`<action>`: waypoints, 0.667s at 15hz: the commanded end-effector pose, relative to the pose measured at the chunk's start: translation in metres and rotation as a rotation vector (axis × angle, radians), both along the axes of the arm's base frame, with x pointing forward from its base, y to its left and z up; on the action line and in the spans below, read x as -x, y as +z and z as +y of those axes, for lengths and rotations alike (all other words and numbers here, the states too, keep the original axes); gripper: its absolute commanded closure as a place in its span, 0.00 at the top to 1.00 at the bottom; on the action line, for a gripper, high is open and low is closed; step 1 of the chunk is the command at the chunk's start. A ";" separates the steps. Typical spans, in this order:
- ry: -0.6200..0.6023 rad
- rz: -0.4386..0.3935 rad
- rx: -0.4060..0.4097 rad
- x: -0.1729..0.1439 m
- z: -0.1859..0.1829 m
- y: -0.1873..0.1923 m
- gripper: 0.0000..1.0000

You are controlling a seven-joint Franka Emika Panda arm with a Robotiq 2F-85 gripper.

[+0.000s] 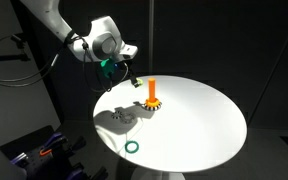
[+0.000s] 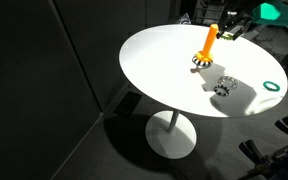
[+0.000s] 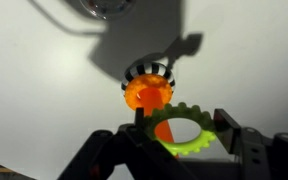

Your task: Put the yellow ring on the table

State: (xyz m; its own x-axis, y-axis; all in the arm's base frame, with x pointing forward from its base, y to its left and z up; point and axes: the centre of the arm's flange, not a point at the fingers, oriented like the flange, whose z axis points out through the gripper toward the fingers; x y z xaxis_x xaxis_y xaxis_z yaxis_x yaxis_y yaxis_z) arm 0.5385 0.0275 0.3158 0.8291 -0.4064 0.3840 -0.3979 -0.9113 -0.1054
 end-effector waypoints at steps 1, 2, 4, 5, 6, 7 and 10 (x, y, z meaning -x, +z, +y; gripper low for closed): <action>0.018 0.071 0.012 0.009 -0.012 0.003 0.94; 0.023 0.094 0.009 0.010 -0.014 0.003 0.98; 0.030 0.154 0.007 0.011 -0.017 0.003 1.00; 0.034 0.191 0.006 0.013 -0.018 0.004 1.00; 0.039 0.227 0.006 0.014 -0.019 0.005 1.00; 0.044 0.254 0.007 0.015 -0.019 0.006 1.00; 0.056 0.318 0.023 0.017 -0.022 0.011 1.00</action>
